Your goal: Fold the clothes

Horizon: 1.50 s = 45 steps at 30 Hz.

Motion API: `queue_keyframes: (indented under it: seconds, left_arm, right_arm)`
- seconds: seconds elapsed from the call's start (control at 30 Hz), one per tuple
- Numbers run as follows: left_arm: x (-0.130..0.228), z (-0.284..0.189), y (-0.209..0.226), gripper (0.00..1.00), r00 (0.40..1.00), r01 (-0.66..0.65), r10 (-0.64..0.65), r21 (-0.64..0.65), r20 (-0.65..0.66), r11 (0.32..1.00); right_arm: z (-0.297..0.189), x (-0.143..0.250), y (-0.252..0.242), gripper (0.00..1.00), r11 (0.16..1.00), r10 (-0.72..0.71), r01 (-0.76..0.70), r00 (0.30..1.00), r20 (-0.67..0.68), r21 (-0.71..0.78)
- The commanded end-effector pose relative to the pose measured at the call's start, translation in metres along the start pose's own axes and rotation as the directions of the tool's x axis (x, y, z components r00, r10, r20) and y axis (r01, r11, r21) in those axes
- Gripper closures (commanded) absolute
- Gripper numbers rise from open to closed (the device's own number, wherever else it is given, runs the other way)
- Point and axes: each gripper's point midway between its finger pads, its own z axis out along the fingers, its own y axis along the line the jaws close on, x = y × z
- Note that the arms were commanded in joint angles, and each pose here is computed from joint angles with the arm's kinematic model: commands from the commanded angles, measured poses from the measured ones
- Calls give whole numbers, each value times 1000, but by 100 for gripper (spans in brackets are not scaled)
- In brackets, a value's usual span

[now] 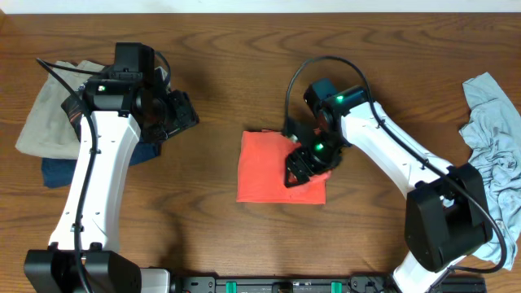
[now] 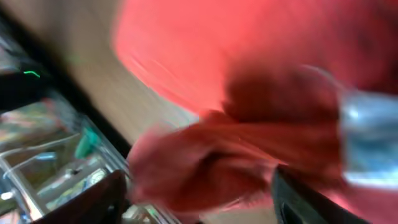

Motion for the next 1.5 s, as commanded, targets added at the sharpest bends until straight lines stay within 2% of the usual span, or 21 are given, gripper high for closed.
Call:
queue_keyframes:
  seconds: [0.0,0.07,0.1,0.13,0.17,0.2,0.23,0.27,0.33,0.47,0.5,0.53,0.57,0.67,0.77,0.87,1.1,1.3,1.47]
  left_arm:
    - [1,0,2,40,1000,-10,10,-6,-5,1000]
    - [2,0,3,40,1000,-9,8,-8,-9,1000]
    - [2,0,3,40,1000,-8,8,-9,-11,1000]
    - [3,0,3,40,1000,-7,7,-11,-14,1000]
    - [4,0,4,40,1000,-8,8,-12,-17,1000]
    - [4,0,4,40,1000,-9,8,-13,-18,1000]
    - [5,0,4,40,1000,-8,8,-14,-21,1000]
    - [5,0,4,40,1000,-8,7,-14,-22,1000]
    - [6,0,5,39,1000,-7,7,-16,-24,1000]
    - [7,0,5,39,1000,-6,6,-17,-29,1000]
    - [7,1,5,39,1000,-7,6,-17,-30,1000]
    - [8,1,5,39,999,-7,7,-19,-32,1000]
    - [8,2,5,38,999,-11,10,-19,-35,1000]
    - [10,4,7,35,999,-14,13,-22,-40,1000]
    - [11,5,7,35,999,-21,20,-23,-45,999]
    - [11,5,7,35,998,-31,30,-23,-46,999]
    - [16,12,-1,33,994,-92,91,-19,-67,996]
    - [27,32,-14,28,971,-207,204,-13,-126,978]
    - [39,59,-21,26,944,-267,258,-18,-207,963]
  right_arm:
    - [-3,24,-47,24,968,59,-33,994,-97,248]
    - [-4,41,-63,30,948,112,-62,983,-144,312]
    - [-5,47,-72,36,933,154,-94,977,-149,347]
    - [-7,53,-83,49,908,215,-145,966,-142,392]
    - [-9,57,-92,54,888,258,-181,957,-132,422]
    - [-11,62,-101,66,860,311,-228,944,-115,457]
    - [-14,66,-109,73,832,357,-271,929,-94,485]
    - [-17,71,-119,77,791,421,-333,905,-61,514]
    - [-22,76,-130,76,748,493,-409,870,-24,523]
    - [-27,81,-139,86,727,558,-490,830,3,480]
    - [-26,80,-137,86,734,562,-500,827,3,460]
    - [-23,77,-132,81,760,552,-500,834,-5,414]
    - [-21,70,-123,76,803,518,-480,855,-16,353]
    - [-22,41,-90,71,913,382,-380,924,18,149]
    - [-32,15,-56,64,964,266,-266,957,113,-12]
    - [-40,0,-28,59,979,176,-154,968,178,-132]
    - [-12,11,-35,59,986,168,-166,981,97,-23]
    - [27,36,-70,86,938,313,-313,949,27,148]
    - [42,62,-104,94,848,460,-453,887,43,276]
